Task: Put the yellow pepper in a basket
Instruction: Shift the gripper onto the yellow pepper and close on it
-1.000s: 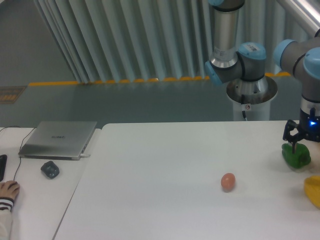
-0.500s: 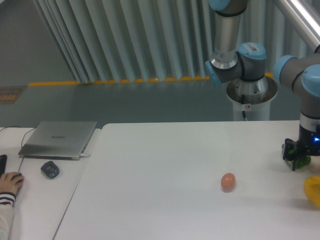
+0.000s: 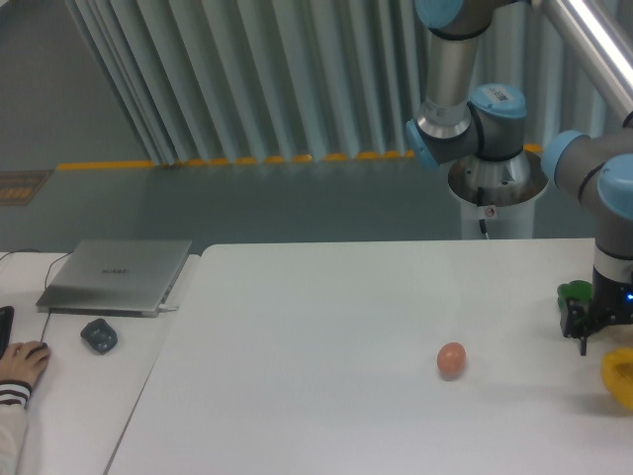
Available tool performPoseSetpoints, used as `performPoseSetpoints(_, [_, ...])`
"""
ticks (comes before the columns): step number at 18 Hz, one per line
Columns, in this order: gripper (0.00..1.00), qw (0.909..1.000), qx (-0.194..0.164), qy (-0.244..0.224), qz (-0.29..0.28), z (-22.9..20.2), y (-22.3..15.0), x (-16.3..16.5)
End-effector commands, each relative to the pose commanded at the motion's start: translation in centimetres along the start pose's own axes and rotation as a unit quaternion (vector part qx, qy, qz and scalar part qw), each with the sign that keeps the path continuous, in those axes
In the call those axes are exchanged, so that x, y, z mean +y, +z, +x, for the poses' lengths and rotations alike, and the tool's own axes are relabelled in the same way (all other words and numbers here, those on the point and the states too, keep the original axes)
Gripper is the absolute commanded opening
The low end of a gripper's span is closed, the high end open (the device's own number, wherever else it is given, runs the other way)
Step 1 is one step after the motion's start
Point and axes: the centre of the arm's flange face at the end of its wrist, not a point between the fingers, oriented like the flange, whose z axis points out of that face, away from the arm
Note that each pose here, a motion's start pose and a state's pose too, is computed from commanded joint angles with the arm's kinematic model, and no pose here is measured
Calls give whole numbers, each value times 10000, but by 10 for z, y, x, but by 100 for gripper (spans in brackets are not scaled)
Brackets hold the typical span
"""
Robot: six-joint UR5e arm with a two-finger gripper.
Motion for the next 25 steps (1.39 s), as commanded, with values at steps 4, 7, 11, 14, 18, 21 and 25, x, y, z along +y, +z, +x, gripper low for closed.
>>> performPoseSetpoints(4, [100, 9998, 1, -221, -32, -1, 12, -1])
performPoseSetpoints(7, [100, 9991, -134, -406, -30, -3, 17, -3])
performPoseSetpoints(11, [100, 9987, -196, -474, -81, -9, 22, -3])
performPoseSetpoints(14, [100, 9985, -194, -496, -88, -10, 26, -4])
performPoseSetpoints(18, [100, 9983, -276, -494, -134, -11, 35, -5])
performPoseSetpoints(21, [100, 9980, -312, -515, -172, -9, 40, -6])
performPoseSetpoints(25, [97, 9973, -470, -495, -253, -11, 48, -11])
